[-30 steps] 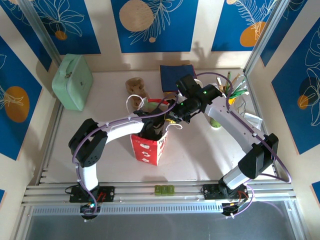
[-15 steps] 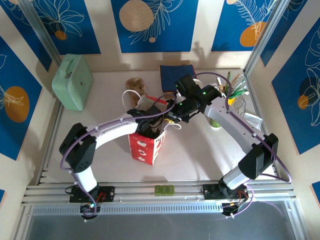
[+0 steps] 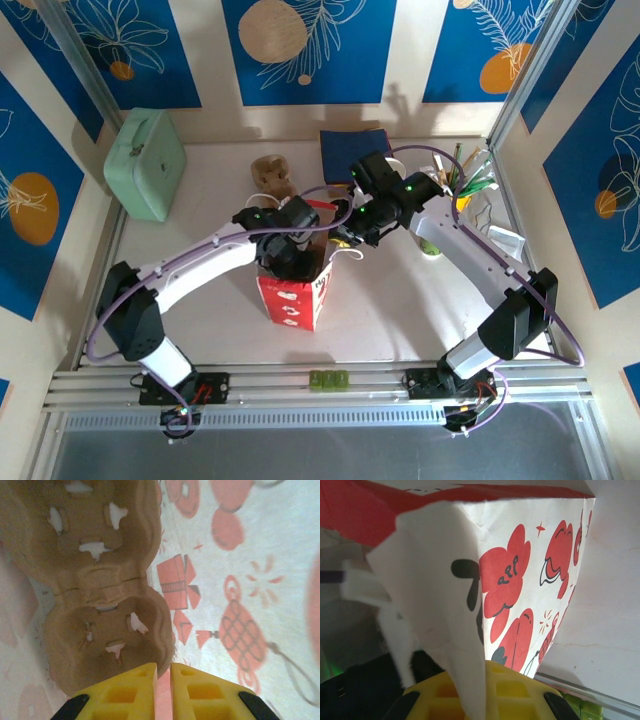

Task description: Pack the takeout coffee

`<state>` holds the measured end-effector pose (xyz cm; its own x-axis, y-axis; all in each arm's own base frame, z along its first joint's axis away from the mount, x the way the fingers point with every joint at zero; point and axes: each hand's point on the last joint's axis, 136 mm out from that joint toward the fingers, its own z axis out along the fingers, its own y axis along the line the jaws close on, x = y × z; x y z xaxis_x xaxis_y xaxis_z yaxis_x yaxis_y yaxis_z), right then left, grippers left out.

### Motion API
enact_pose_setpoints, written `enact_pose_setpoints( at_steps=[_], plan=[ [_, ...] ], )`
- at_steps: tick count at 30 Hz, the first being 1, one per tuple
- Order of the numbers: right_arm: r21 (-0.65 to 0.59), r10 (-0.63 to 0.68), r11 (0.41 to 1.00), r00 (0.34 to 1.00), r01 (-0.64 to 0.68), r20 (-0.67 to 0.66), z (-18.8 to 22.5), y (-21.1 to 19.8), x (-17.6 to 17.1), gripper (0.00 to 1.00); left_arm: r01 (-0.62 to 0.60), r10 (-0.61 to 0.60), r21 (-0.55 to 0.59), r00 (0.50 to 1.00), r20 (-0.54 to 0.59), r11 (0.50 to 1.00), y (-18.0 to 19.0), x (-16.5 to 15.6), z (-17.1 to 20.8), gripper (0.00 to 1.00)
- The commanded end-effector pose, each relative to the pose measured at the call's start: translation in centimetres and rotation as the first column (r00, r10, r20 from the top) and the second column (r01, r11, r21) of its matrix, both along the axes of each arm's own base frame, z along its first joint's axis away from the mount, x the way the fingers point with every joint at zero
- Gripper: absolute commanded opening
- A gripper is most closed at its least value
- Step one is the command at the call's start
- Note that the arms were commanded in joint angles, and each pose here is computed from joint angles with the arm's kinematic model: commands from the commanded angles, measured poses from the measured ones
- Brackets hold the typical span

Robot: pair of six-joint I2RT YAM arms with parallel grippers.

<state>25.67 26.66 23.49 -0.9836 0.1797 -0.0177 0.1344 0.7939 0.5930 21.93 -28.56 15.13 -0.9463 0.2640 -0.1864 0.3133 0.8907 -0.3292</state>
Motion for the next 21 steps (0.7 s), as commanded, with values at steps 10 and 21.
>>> enact_pose_setpoints(
  at_steps=[10, 21],
  plan=[
    [-0.026, 0.028, 0.999, 0.999, -0.027, 0.021, 0.0, -0.6, -0.7, 0.0, -0.111, 0.155, -0.17, 0.949, 0.273, 0.979, 2.8, 2.3, 12.6, 0.16],
    [0.0, 0.151, 0.988, 0.964, -0.155, 0.217, 3.8, -0.6, -0.6, 0.0, -0.324, 0.462, -0.333, 0.691, 0.556, 0.886, 13.8, 0.5, 22.2, 0.38]
  ],
)
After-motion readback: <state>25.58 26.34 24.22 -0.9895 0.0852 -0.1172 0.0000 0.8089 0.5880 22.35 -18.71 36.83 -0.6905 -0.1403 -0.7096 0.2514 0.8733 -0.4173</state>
